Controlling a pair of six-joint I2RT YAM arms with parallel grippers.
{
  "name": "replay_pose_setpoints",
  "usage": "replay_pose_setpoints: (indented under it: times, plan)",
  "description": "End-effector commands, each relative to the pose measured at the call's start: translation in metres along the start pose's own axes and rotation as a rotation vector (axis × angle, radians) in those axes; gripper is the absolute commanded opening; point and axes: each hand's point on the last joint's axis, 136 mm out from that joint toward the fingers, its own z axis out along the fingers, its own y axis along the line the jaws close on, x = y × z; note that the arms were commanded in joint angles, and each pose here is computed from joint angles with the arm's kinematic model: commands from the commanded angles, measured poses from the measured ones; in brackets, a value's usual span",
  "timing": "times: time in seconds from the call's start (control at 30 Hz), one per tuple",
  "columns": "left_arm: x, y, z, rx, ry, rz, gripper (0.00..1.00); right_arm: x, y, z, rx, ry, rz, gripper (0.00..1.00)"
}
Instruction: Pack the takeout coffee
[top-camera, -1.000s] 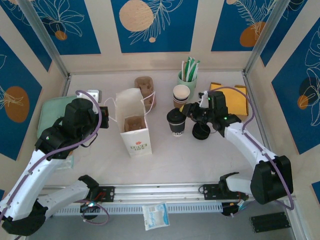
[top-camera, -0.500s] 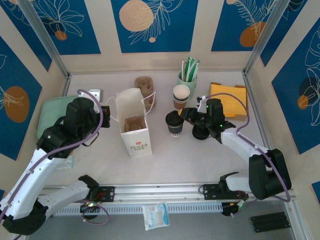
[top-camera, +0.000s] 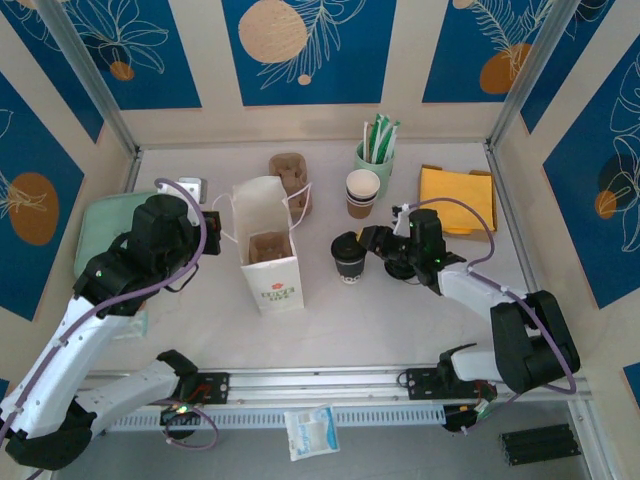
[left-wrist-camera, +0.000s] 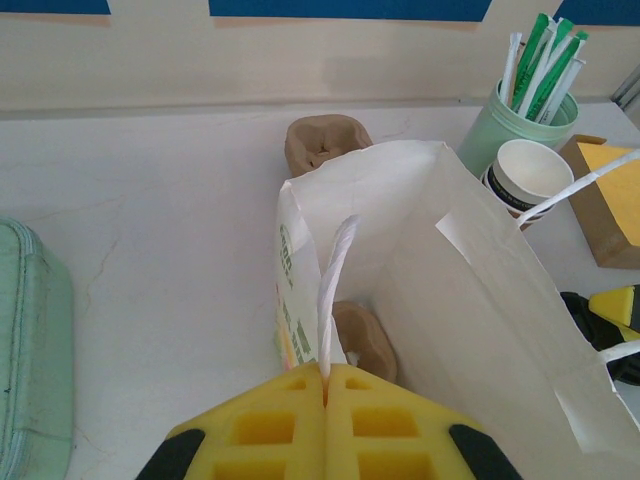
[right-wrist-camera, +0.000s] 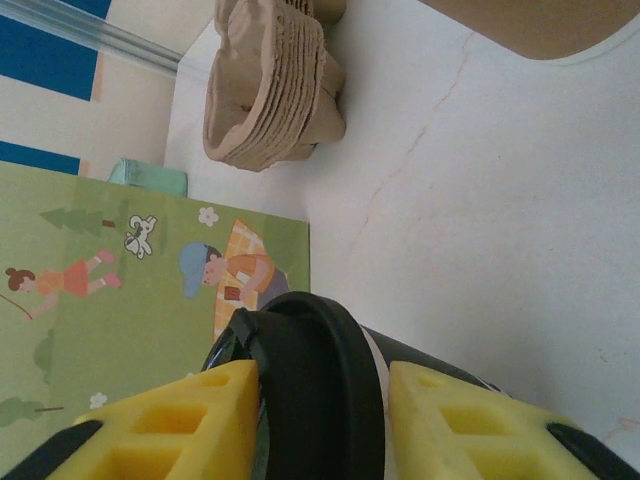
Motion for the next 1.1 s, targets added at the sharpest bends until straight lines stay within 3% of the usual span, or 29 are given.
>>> replay_pose_setpoints:
  times: [0.0,0.1,0.3,0.47,0.7,0.9,1.07]
  plan:
    - [-0.003,-0.004,-0.001,0.022,-0.013,-0.004,0.0,0.003,-0.003,-0.004,0.023,-0.006,-0.004,0.45]
    - [-0.003,-0.004,-0.002,0.026,-0.015,-0.006,0.0,0.006,-0.007,-0.007,0.041,-0.001,-0.002,0.49]
    - [-0.003,-0.005,-0.001,0.029,-0.014,-0.006,0.0,0.005,0.001,-0.022,0.069,-0.008,-0.014,0.68]
    - [-0.004,-0.007,-0.001,0.04,-0.016,-0.004,0.0,0.0,0.016,-0.044,0.154,0.035,-0.041,0.73]
    - [-0.004,-0.011,0.001,0.058,-0.009,0.004,0.0,0.004,0.04,-0.062,0.348,0.298,-0.107,0.78]
    - [-0.006,-0.012,0.0,0.065,-0.015,0.007,0.0,0.013,0.053,-0.058,0.569,0.518,-0.347,0.82]
    - [-0.006,-0.013,-0.002,0.073,-0.02,0.007,0.0,0.023,0.043,-0.045,0.726,0.644,-0.471,0.85]
